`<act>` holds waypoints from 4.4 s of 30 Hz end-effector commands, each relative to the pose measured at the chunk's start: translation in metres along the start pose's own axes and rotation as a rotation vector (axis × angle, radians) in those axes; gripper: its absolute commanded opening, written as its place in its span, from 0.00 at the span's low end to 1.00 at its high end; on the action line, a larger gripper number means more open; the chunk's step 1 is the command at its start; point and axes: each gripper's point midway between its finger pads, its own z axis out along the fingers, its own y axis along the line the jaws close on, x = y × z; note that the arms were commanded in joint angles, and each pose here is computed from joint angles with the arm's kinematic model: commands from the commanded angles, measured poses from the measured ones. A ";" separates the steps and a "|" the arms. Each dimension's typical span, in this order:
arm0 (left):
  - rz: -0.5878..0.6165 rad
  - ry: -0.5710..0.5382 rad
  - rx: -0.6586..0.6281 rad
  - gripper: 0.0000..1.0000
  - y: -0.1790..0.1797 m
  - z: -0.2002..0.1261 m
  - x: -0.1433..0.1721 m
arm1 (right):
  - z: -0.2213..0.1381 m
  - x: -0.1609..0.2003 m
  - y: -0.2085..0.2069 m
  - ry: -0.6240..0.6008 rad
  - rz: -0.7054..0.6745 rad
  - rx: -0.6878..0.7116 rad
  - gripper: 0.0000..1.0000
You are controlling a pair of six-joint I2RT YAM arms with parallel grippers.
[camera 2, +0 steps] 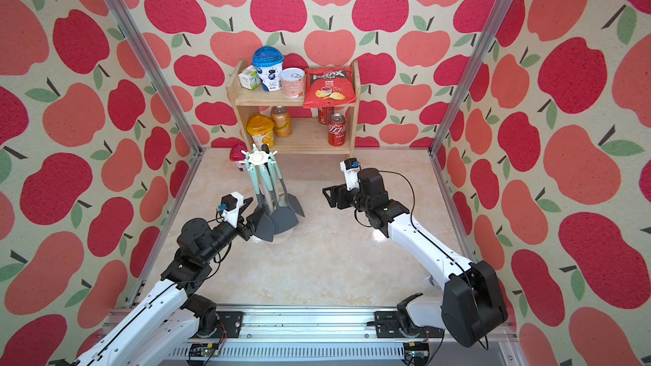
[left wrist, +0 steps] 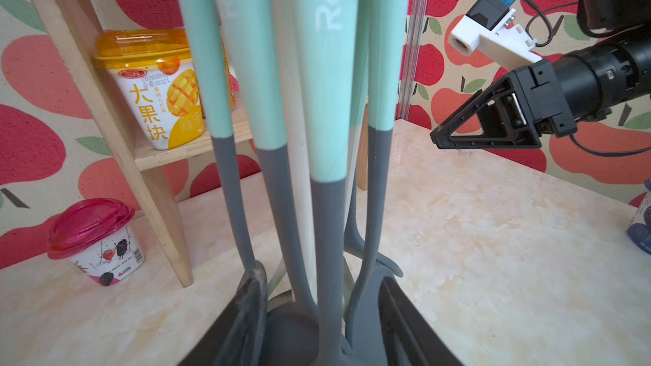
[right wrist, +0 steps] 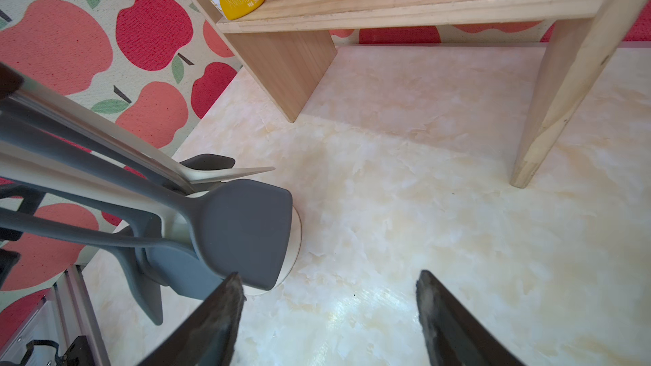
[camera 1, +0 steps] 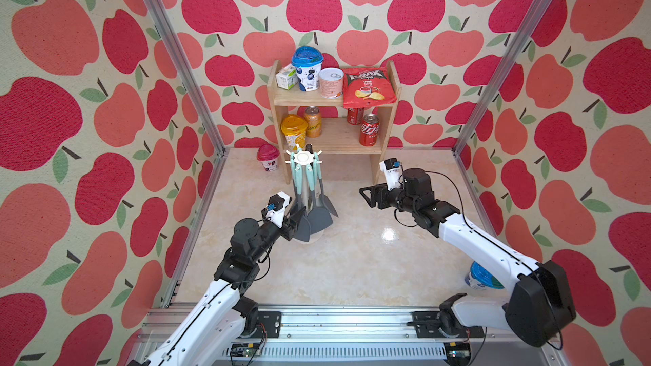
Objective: Take the spatula off the kitchen utensil rack
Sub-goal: Take off the spatula from the rack.
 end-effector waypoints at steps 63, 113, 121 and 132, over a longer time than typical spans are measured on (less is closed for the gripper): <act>0.056 0.057 0.107 0.00 -0.013 0.005 0.000 | 0.054 -0.035 0.160 -0.111 -0.459 -0.589 0.49; -0.014 0.112 0.105 0.00 -0.009 0.008 0.020 | 0.013 -0.094 0.070 -0.386 -0.459 0.088 0.00; -0.009 0.109 0.116 0.00 -0.010 0.007 0.015 | -0.033 -0.100 0.034 -0.369 -0.358 0.202 0.00; -0.004 0.099 0.121 0.00 -0.012 0.005 0.011 | -0.100 -0.100 -0.013 -0.360 -0.266 0.385 0.00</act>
